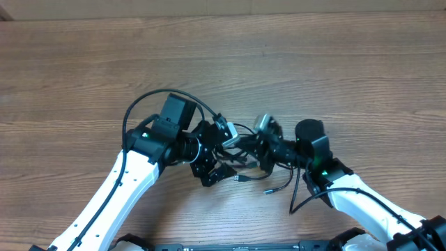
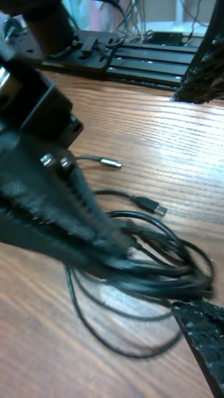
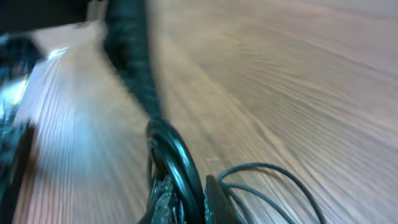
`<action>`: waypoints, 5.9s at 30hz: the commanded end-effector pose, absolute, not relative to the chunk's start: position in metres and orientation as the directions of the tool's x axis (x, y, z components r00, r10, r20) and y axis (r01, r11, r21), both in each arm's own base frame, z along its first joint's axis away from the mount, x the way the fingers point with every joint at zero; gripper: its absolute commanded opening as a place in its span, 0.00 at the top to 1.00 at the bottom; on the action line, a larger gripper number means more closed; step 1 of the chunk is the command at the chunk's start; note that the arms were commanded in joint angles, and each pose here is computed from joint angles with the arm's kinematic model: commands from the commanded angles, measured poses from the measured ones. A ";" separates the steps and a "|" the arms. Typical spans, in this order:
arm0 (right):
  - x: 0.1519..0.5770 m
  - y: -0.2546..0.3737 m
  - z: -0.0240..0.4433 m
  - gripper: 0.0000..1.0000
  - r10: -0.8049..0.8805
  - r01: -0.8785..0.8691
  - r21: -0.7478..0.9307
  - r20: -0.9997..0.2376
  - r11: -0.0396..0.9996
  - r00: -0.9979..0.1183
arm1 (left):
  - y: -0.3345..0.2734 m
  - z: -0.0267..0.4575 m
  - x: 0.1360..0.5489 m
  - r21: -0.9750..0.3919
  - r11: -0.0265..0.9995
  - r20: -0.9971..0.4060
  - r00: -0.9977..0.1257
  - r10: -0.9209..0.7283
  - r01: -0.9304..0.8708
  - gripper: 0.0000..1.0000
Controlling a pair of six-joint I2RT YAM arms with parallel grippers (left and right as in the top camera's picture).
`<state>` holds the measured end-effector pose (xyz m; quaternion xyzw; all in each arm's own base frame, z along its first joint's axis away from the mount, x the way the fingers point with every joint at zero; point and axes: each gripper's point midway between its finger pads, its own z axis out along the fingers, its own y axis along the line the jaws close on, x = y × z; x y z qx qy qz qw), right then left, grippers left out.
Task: Untangle cables
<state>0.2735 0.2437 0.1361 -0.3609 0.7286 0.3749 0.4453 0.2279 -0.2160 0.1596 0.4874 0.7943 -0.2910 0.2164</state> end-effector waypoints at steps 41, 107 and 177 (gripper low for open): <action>0.358 0.154 0.280 0.96 0.788 -0.310 0.950 -0.214 0.030 -0.578 | -0.253 0.293 0.280 -0.699 0.484 -0.622 -0.781 -0.049 0.527 0.00; 0.323 0.183 0.292 0.96 0.616 -0.384 0.923 -0.284 -0.033 -0.735 | -0.284 0.302 0.300 -0.761 0.368 -0.602 -0.793 -0.094 0.534 0.03; 0.274 0.228 0.189 0.68 0.021 -0.864 0.406 -0.908 0.298 -0.419 | -0.225 0.180 0.250 -0.347 0.563 -0.591 -0.641 0.489 0.750 0.96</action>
